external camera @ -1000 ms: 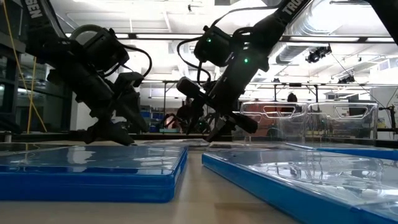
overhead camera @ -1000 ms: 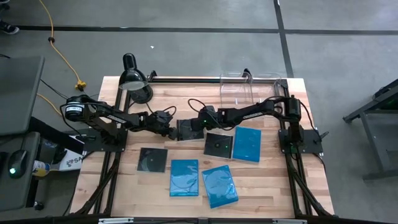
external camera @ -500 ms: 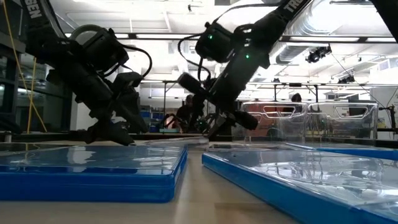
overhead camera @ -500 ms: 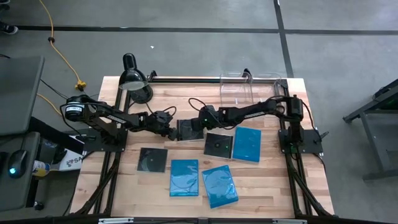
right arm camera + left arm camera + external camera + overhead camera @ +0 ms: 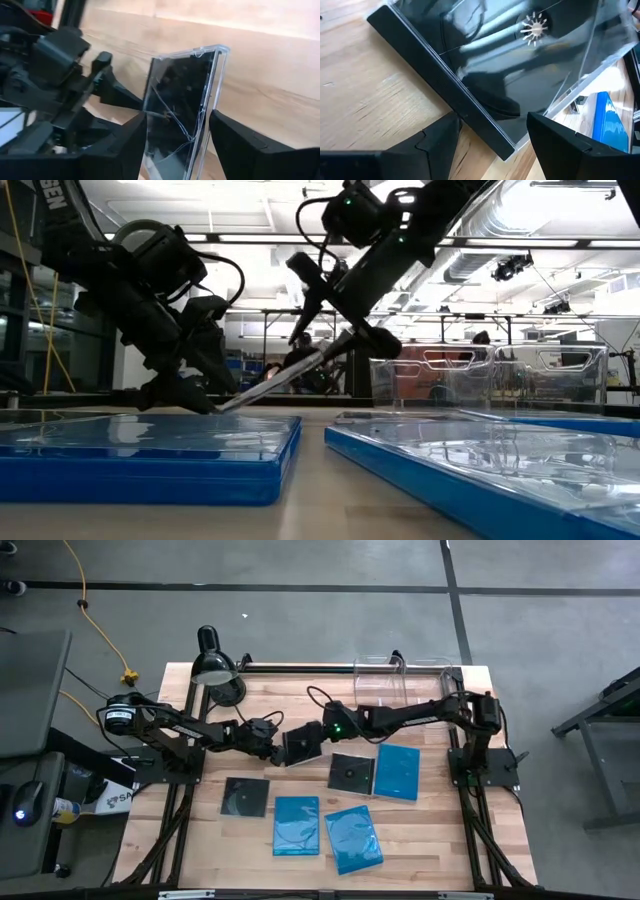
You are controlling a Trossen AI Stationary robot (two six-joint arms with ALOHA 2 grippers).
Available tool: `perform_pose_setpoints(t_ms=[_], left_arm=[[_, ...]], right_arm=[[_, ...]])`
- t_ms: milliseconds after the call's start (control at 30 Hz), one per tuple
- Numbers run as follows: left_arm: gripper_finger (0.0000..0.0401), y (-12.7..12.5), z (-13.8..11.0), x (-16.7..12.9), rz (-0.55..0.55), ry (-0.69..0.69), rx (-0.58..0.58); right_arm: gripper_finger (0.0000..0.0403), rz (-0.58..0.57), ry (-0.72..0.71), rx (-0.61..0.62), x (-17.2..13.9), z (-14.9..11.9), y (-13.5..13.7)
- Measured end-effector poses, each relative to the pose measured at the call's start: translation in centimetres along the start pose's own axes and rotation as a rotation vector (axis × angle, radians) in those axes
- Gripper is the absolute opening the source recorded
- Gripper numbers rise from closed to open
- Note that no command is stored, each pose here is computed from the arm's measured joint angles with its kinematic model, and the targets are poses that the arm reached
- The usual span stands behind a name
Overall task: Pick & place jewel cases by type
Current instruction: Put the top black CD case into the right transparent bin
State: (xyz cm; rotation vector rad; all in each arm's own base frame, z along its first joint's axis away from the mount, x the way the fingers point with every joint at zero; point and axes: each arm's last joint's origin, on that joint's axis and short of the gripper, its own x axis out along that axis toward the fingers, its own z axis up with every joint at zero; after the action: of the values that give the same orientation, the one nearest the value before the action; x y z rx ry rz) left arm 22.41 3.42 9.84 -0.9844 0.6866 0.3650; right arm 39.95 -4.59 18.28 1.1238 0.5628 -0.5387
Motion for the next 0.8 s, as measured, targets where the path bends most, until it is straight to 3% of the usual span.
perform_pose_setpoints(t_ms=[333,600,800], left_arm=[[0.0236,0.0,0.0,0.0,-0.001,-0.003,0.000],[0.0236,0.0,0.0,0.0,-0.003,-0.004,0.006],[0.0236,0.0,0.0,0.0,-0.002,-0.005,0.016]], right_arm=[[0.0199,0.032,0.006,-0.003,0.0,-0.1,0.3],[0.0199,0.165,-0.016,-0.004,-0.1,0.2,1.6],[0.0199,0.147,-0.016,-0.005,0.0,0.2,1.4]])
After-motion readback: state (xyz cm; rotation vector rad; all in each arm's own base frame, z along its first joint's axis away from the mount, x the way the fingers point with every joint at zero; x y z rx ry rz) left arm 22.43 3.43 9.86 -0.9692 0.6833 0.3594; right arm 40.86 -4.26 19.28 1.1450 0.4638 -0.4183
